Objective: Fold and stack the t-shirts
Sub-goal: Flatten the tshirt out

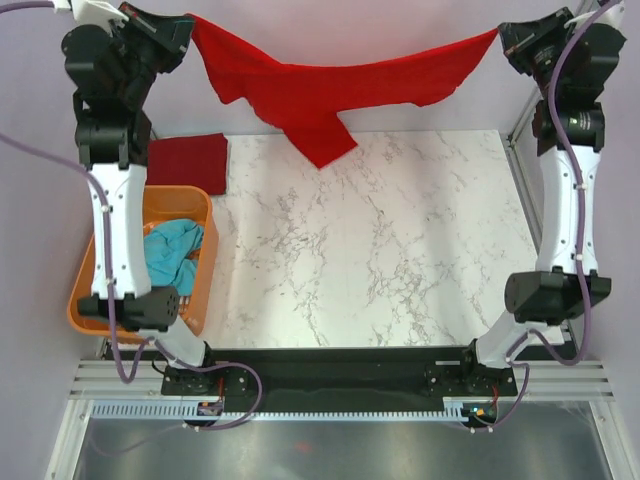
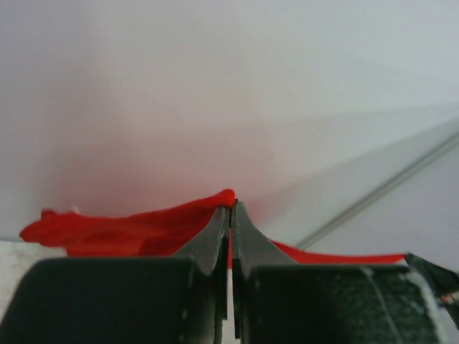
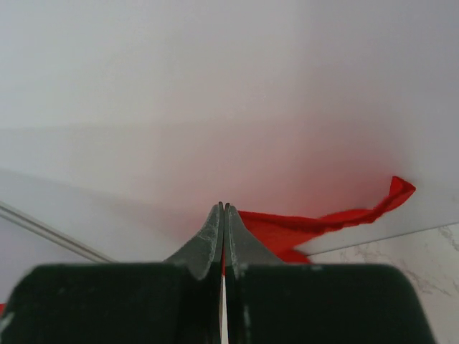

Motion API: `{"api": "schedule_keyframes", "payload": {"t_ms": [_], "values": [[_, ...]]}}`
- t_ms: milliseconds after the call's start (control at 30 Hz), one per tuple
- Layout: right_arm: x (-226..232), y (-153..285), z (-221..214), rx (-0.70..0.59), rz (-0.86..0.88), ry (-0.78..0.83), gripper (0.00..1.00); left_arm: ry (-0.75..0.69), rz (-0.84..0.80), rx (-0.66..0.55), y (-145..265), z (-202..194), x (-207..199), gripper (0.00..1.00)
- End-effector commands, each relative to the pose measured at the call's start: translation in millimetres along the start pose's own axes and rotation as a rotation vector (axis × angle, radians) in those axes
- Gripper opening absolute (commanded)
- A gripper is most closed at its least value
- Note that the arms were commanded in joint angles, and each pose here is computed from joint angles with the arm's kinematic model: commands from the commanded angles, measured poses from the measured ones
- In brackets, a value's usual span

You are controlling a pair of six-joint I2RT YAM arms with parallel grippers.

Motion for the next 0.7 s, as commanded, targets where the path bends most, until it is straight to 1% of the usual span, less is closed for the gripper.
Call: {"api": "schedule_keyframes", "payload": {"t_ms": [0, 33, 67, 100, 133, 167, 200, 267, 300, 333, 367, 400, 433, 467, 500, 533, 567, 600, 633, 667], "values": [[-19.8, 15.8, -18.6, 0.016, -0.030, 0.047, 0.00, -0.040, -0.146, -0.060, 52.4, 23.0, -47.3, 0.02], [-28.7, 18.8, -28.2, 0.034, -0.053, 0.045, 0.00, -0.046, -0.162, -0.053, 59.4, 19.2, -48.4, 0.02], [-38.1, 22.4, -35.9, 0.045, -0.083, 0.053, 0.00, -0.037, -0.119, 0.002, 56.8, -3.9, -26.5, 0.02], [-49.9, 32.1, -49.3, 0.068, -0.119, 0.053, 0.00, -0.039, -0.119, 0.011, 62.6, -9.6, -23.4, 0.02], [-56.2, 37.4, -55.3, 0.074, -0.139, 0.059, 0.00, -0.044, -0.108, 0.025, 81.2, -20.0, -17.8, 0.02], [-62.3, 41.8, -60.7, 0.080, -0.159, 0.066, 0.00, -0.047, -0.119, 0.015, 87.5, -22.7, -17.0, 0.02], [-77.4, 52.0, -72.5, 0.100, -0.218, 0.079, 0.00, -0.038, -0.118, 0.027, 97.0, -29.5, -15.8, 0.02], [-95.2, 62.8, -87.2, 0.134, -0.279, 0.085, 0.00, -0.007, -0.108, 0.097, 119.9, -57.0, -3.2, 0.02], [-110.7, 75.4, -103.6, 0.175, -0.333, 0.088, 0.00, 0.011, -0.097, 0.127, 127.8, -69.4, 4.2, 0.02], [-119.2, 82.6, -110.9, 0.196, -0.367, 0.094, 0.00, 0.037, -0.060, 0.170, 144.1, -92.9, 21.9, 0.02], [-138.0, 96.5, -133.1, 0.261, -0.433, 0.090, 0.00, 0.050, -0.031, 0.197, 152.4, -106.3, 32.6, 0.02], [-143.2, 108.7, -134.3, 0.259, -0.479, 0.100, 0.00, 0.063, -0.004, 0.219, 160.1, -118.9, 43.3, 0.02], [-153.0, 119.3, -141.2, 0.273, -0.535, 0.100, 0.00, 0.084, 0.044, 0.275, 170.3, -145.9, 65.9, 0.02], [-168.5, 134.4, -160.3, 0.328, -0.593, 0.091, 0.00, 0.082, 0.035, 0.282, 183.9, -150.9, 65.7, 0.02], [-173.6, 150.6, -170.0, 0.369, -0.633, 0.088, 0.00, 0.085, 0.048, 0.313, 192.5, -162.0, 72.5, 0.02], [-183.7, 161.9, -177.2, 0.388, -0.684, 0.102, 0.00, 0.084, 0.072, 0.363, 201.6, -180.8, 86.6, 0.02], [-193.4, 173.7, -183.9, 0.403, -0.740, 0.109, 0.00, 0.082, 0.083, 0.385, 209.1, -188.5, 91.6, 0.02], [-206.7, 194.1, -200.3, 0.455, -0.808, 0.111, 0.00, 0.082, 0.100, 0.411, 221.6, -195.5, 94.9, 0.02], [-216.3, 203.8, -203.9, 0.455, -0.865, 0.126, 0.00, 0.079, 0.126, 0.454, 229.6, -208.6, 104.6, 0.02], [-228.2, 219.8, -218.2, 0.500, -0.921, 0.123, 0.00, 0.072, 0.132, 0.480, 236.0, -215.5, 107.0, 0.02]]}}
Point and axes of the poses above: each gripper's point midway between its finger pads, its own y axis back along the fingers, its own x axis along the line the jaws close on, z = x × y, the point moved 3 cm from there along y, back along the fingers, and after that the axes turned 2 degrees about y, right-handed, at the moved point
